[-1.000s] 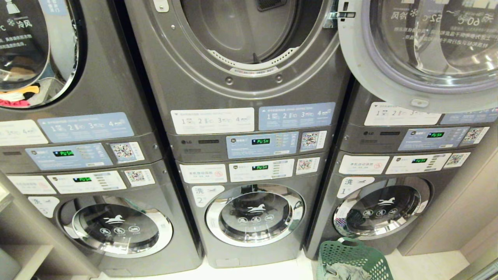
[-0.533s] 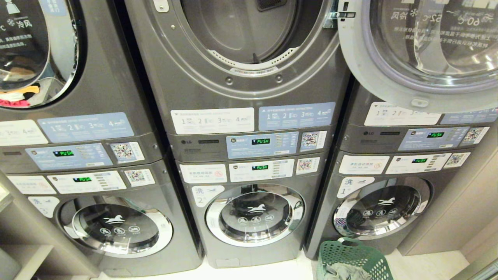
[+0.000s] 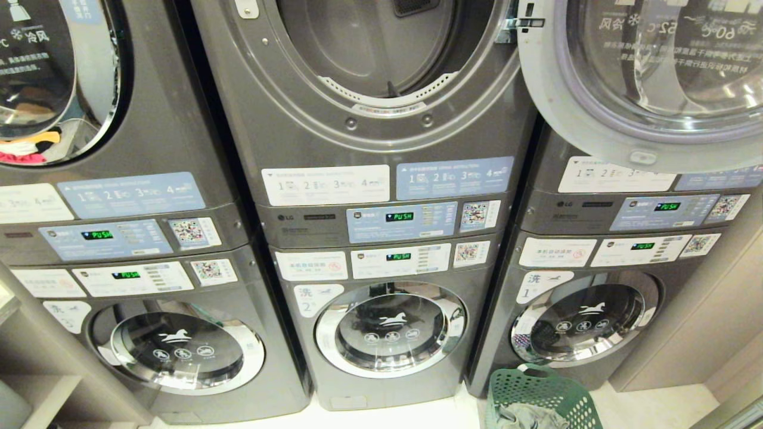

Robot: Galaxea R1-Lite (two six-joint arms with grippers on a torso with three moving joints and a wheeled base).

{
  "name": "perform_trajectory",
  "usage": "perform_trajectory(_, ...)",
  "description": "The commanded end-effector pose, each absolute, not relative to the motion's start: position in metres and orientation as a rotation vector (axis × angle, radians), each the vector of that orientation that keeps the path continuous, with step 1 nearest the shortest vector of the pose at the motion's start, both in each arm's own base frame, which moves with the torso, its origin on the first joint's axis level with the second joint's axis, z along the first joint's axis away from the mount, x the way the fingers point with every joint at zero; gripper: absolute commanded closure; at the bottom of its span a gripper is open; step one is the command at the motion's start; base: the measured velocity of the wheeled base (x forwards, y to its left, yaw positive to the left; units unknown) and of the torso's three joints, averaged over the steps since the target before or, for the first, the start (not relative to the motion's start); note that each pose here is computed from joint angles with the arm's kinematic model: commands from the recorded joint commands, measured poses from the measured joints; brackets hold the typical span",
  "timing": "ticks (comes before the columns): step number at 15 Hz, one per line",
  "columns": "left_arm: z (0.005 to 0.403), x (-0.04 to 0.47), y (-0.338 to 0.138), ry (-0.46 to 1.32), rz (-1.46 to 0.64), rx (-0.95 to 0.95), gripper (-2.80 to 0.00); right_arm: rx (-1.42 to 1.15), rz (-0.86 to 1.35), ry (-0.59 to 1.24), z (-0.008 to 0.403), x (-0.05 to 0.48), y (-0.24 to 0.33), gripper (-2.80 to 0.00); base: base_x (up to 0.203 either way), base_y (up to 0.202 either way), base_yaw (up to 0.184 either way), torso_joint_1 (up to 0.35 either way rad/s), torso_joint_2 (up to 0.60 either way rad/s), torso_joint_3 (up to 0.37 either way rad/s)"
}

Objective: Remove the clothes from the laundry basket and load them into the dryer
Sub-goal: Take the clothes out of the basket

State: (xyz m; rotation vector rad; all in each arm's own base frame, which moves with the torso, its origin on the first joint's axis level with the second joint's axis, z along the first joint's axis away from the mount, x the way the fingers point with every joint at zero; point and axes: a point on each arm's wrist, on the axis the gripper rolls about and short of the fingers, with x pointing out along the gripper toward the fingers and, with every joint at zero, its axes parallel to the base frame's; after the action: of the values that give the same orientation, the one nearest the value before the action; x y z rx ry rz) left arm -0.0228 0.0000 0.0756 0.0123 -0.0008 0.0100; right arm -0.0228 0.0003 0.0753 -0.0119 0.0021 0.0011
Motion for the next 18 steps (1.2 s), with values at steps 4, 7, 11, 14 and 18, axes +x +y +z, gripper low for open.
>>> perform_trajectory(4, 0.0756, -0.0228, 0.0000, -0.001, 0.011, 0.012, 0.00, -0.012, 0.002, 0.003, 0.0754, -0.0227, 0.0003, -2.80, 0.000, 0.000, 0.000, 0.000, 0.00, 0.000)
perform_trajectory(7, 0.0756, -0.0228, 0.0000, -0.001, 0.011, 0.012, 0.00, -0.012, 0.002, 0.003, 0.0754, -0.0227, 0.0003, -2.80, 0.000, 0.000, 0.000, 0.000, 0.00, 0.000)
perform_trajectory(11, 0.0756, -0.0228, 0.0000, -0.001, 0.011, 0.012, 0.00, -0.012, 0.002, 0.003, 0.0754, -0.0227, 0.0003, -2.80, 0.000, 0.000, 0.000, 0.000, 0.00, 0.000)
perform_trajectory(14, 0.0752, -0.0227, 0.0000, 0.000, 0.011, 0.012, 0.00, -0.012, 0.002, 0.003, 0.0754, -0.0227, 0.0003, -2.80, 0.000, 0.000, 0.000, 0.000, 0.00, 0.000)
perform_trajectory(18, 0.0755, -0.0228, 0.0000, -0.001, 0.011, 0.012, 0.00, -0.012, 0.002, 0.003, 0.0754, -0.0227, 0.0003, -2.80, 0.000, 0.000, 0.000, 0.000, 0.00, 0.000)
